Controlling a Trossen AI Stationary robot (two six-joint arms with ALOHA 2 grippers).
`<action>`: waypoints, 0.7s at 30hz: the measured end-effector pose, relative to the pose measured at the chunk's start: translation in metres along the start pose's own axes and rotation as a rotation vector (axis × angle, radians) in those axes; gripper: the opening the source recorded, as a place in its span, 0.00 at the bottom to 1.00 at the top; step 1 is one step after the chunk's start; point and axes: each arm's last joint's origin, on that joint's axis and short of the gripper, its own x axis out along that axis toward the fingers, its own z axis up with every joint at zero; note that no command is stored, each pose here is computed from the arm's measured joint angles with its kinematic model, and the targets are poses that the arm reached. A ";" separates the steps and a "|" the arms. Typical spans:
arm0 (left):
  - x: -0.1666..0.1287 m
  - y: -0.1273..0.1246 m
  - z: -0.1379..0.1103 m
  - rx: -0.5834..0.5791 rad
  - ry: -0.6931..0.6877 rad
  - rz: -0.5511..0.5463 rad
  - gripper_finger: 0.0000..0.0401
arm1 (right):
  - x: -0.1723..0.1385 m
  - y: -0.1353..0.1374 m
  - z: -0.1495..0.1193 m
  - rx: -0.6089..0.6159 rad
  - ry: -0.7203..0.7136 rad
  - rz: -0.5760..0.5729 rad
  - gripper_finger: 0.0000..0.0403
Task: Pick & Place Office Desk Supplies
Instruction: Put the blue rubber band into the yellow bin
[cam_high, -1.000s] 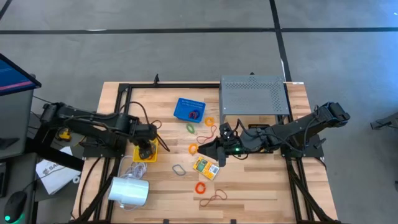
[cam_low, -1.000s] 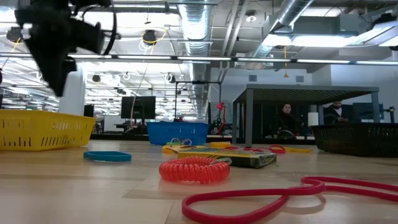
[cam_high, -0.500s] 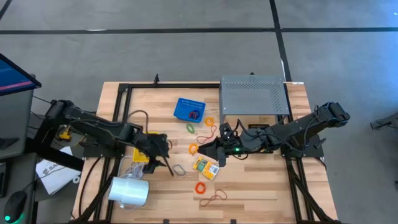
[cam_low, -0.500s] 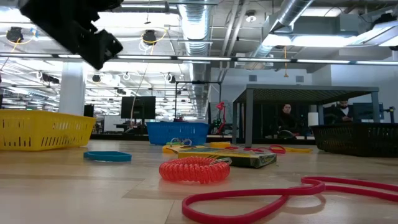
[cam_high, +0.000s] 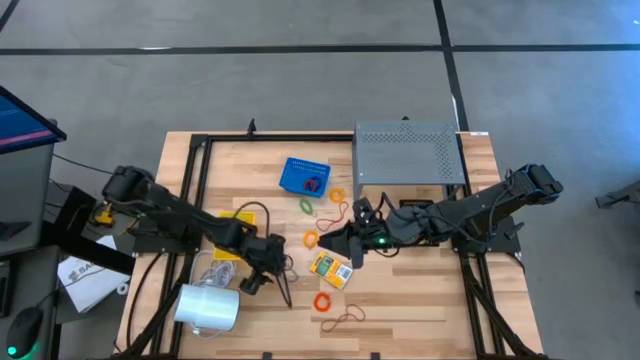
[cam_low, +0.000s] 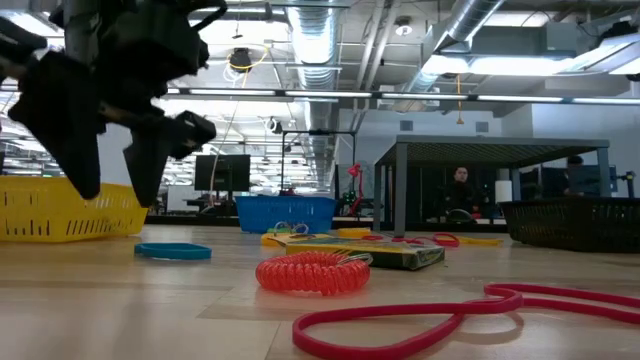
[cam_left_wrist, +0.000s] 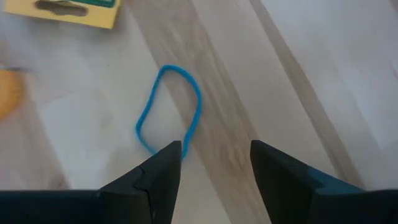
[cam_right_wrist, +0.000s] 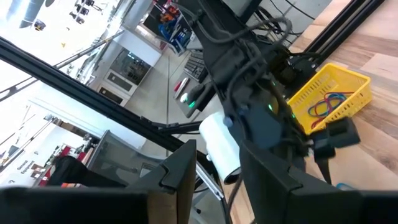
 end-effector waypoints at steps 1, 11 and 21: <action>0.004 -0.001 0.001 0.004 -0.004 0.000 0.47 | 0.000 0.000 -0.001 0.000 0.002 0.002 0.30; 0.031 -0.001 0.004 0.024 -0.016 0.085 0.46 | -0.004 0.006 -0.008 -0.005 0.007 0.006 0.30; 0.047 0.000 -0.001 0.030 0.036 0.081 0.44 | -0.005 0.008 -0.012 -0.008 0.018 0.013 0.30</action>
